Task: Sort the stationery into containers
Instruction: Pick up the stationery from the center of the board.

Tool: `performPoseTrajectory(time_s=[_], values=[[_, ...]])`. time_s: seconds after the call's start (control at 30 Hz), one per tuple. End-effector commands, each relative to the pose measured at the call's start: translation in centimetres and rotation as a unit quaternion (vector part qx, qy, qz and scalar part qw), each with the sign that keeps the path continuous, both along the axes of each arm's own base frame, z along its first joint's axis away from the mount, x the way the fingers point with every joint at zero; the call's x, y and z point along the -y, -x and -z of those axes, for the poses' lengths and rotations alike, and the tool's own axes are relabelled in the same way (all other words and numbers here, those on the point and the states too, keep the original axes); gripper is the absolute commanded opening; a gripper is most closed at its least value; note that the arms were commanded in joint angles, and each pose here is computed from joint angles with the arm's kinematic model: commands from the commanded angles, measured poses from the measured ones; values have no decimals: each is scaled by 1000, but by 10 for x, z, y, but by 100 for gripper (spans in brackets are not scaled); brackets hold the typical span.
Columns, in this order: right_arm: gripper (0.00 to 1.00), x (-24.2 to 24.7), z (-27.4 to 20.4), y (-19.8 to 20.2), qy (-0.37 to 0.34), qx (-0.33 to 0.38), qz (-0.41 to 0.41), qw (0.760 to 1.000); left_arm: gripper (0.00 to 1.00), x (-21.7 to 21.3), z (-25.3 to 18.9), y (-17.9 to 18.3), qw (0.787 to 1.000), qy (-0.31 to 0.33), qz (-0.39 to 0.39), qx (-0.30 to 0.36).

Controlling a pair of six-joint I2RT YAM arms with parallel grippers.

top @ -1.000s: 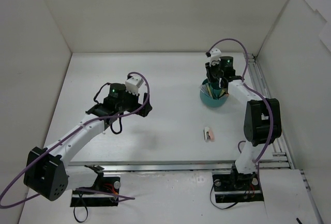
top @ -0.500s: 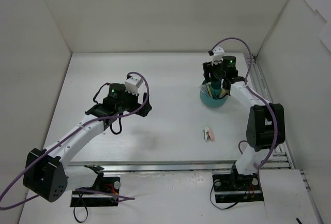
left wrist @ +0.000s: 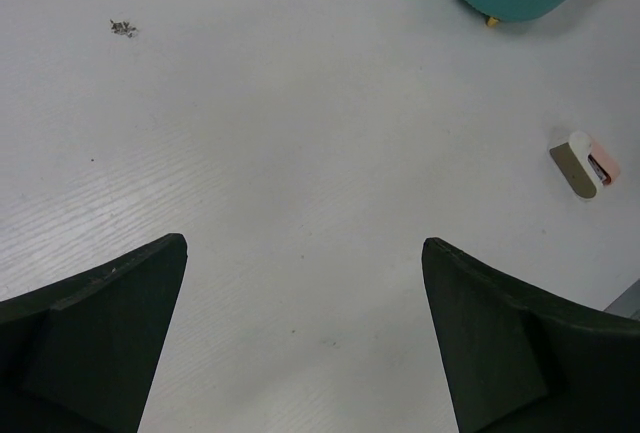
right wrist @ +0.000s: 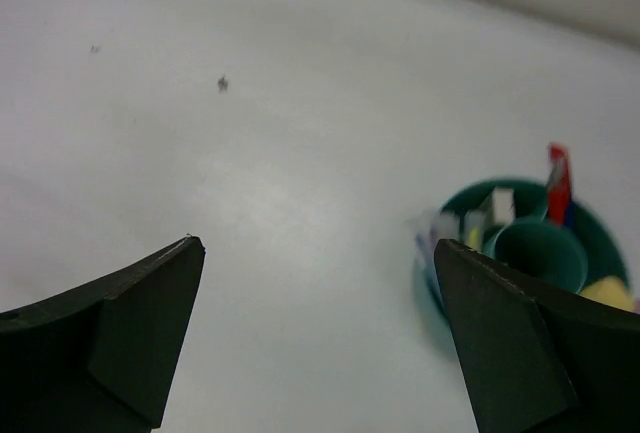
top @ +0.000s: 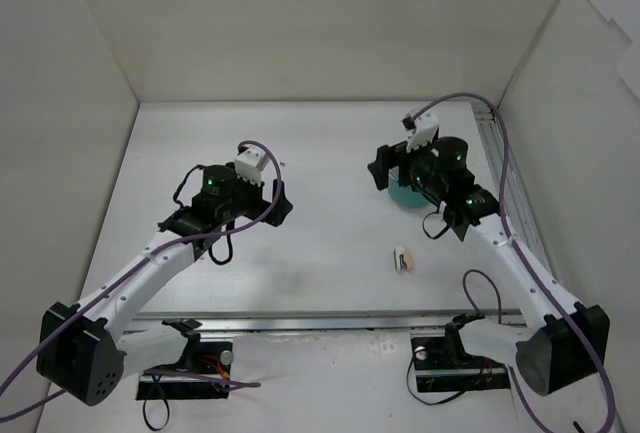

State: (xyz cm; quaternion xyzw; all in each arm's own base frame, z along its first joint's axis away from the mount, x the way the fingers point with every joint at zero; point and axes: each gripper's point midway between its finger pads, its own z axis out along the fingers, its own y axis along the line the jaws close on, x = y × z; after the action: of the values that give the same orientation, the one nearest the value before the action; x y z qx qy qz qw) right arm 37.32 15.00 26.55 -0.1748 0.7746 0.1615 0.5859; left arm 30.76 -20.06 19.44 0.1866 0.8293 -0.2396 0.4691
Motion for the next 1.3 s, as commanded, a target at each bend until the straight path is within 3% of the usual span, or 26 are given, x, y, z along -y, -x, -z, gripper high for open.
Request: performPoseTrajectory(time_s=[0.0,0.27,0.43,0.63,0.67,0.77,0.8,0.93,1.07,1.27], values=[[98,7,45,49,-25,-110,41,993,100,-1,-36,-5,998,35,-7,59],[98,27,167,141,-17,-314,107,943,100,-4,-27,6,997,49,-11,58],[98,39,210,151,18,-371,150,916,100,-6,-20,12,997,54,-20,52],[94,44,226,141,46,-390,180,902,100,-10,-14,14,997,47,-33,45],[90,43,228,139,45,-393,182,900,100,-11,-13,14,998,44,-34,43],[59,44,237,142,49,-407,189,893,100,-13,-15,13,997,41,-39,49],[44,45,238,142,49,-407,193,891,100,-14,-15,14,997,41,-41,49],[30,45,226,139,38,-386,191,902,100,-15,-13,13,997,38,-45,48],[26,40,194,126,18,-337,175,925,100,-15,-12,12,997,36,-44,46],[25,42,96,75,18,-193,170,966,100,-18,-20,9,996,35,-53,57]])
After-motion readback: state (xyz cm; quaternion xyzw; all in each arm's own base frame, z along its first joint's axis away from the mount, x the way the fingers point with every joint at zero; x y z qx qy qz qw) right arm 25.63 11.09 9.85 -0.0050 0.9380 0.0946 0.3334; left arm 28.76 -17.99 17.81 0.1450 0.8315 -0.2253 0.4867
